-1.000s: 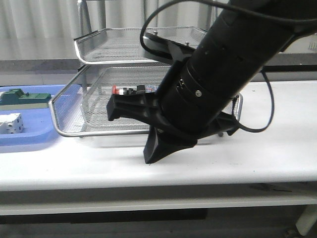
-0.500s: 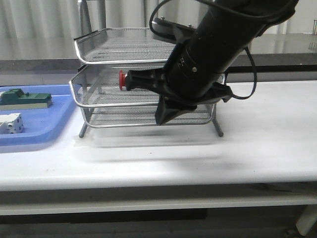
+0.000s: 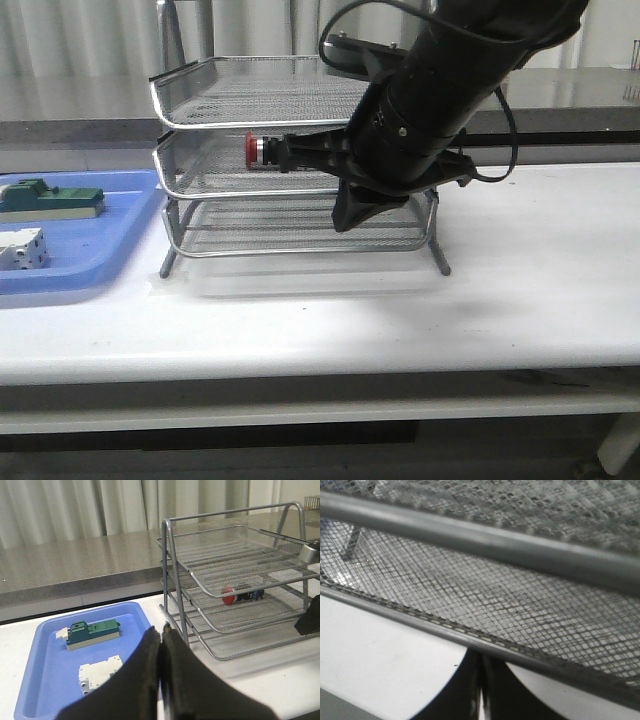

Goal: Place button on rack with both arms
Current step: 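Push the middle tray back into the rack with the right gripper, then withdraw the right gripper up and away from the rack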

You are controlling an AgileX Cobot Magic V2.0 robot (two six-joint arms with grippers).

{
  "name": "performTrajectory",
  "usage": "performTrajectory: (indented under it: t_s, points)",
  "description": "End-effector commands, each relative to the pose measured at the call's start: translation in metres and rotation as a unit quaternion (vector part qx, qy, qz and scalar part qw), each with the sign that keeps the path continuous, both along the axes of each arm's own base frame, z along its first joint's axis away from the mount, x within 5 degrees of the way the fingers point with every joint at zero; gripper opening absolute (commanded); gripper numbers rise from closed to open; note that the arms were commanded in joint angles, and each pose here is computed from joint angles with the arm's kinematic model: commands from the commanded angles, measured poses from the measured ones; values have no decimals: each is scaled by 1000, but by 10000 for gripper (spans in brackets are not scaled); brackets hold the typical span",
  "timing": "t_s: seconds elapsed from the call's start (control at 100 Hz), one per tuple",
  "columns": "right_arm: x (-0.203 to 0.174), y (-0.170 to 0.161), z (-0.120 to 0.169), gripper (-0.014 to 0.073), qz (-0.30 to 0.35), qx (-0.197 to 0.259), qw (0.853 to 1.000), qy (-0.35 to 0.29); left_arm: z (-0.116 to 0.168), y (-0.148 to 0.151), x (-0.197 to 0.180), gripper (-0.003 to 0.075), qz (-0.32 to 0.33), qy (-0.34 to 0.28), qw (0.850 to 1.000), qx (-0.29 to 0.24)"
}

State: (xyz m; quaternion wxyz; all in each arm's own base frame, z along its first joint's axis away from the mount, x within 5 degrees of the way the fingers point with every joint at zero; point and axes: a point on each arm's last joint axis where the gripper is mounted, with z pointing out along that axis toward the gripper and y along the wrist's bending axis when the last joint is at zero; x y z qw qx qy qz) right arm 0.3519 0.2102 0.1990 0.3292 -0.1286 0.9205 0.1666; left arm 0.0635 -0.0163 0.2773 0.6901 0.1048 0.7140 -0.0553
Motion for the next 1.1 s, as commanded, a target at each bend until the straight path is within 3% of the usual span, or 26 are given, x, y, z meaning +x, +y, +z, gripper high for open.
performTrajectory:
  t_s: [0.0, 0.17, 0.5, 0.78, 1.09]
  points:
    - [4, -2, 35, -57, -1, 22, 998, -59, 17, 2, 0, -21, 11, -46, 999, -23]
    - [-4, -4, 45, -57, 6, 17, 999, -44, 17, 2, 0, -21, 11, -46, 999, -23]
    - [-32, -25, 87, -57, 23, 1, 997, -79, 17, 2, 0, -21, 11, -46, 999, -23]
    - [-61, -86, 113, -57, -30, -10, 992, -120, 17, 2, 0, -21, 11, -46, 999, -23]
    - [-110, -149, 136, -57, -98, -22, 978, -183, 17, 2, 0, -21, 11, -46, 999, -23]
